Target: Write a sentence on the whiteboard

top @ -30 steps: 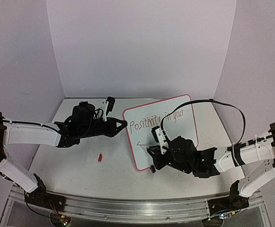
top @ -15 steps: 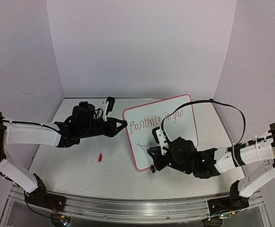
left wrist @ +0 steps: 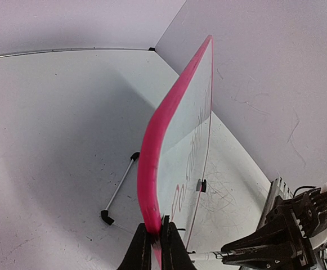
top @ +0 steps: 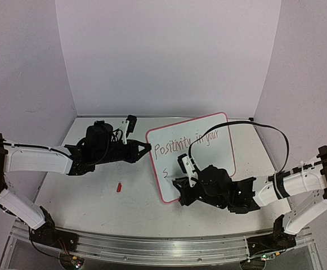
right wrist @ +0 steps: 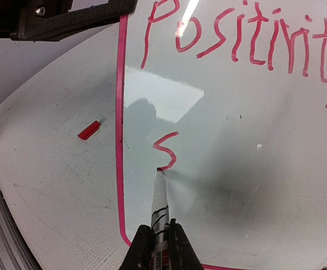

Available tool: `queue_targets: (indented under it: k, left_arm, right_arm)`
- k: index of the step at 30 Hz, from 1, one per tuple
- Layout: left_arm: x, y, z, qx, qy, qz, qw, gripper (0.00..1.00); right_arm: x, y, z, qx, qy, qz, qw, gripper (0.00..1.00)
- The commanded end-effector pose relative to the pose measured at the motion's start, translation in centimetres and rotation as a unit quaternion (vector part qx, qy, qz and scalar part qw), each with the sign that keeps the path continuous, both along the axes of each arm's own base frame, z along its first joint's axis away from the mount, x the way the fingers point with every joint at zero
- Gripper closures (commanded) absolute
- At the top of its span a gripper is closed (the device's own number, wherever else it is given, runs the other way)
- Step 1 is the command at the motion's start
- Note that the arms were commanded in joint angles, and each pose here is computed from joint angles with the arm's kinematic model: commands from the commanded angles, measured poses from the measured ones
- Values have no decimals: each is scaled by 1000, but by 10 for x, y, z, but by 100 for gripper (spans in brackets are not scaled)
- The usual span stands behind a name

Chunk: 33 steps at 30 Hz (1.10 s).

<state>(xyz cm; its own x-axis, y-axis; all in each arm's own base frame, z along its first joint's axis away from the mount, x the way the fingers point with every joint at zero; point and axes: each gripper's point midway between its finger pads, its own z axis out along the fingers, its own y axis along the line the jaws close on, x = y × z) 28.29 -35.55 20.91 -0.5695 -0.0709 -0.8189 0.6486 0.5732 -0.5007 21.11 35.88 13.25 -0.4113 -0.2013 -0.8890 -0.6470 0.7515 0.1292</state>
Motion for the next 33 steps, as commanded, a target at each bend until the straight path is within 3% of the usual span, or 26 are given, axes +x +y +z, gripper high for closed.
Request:
queue_targets:
  k: [1, 16, 33]
  left_arm:
    - [10, 1, 3, 18, -19, 15, 1000, 100]
    - [10, 2, 2, 21, -20, 18, 999, 100]
    - [11, 2, 1, 21, -17, 17, 999, 100]
  right_arm:
    - [5, 16, 13, 20, -8, 1, 1000, 100]
    - [2, -11, 37, 49, -21, -22, 998, 100]
    - [15, -14, 28, 35, -25, -53, 998, 100]
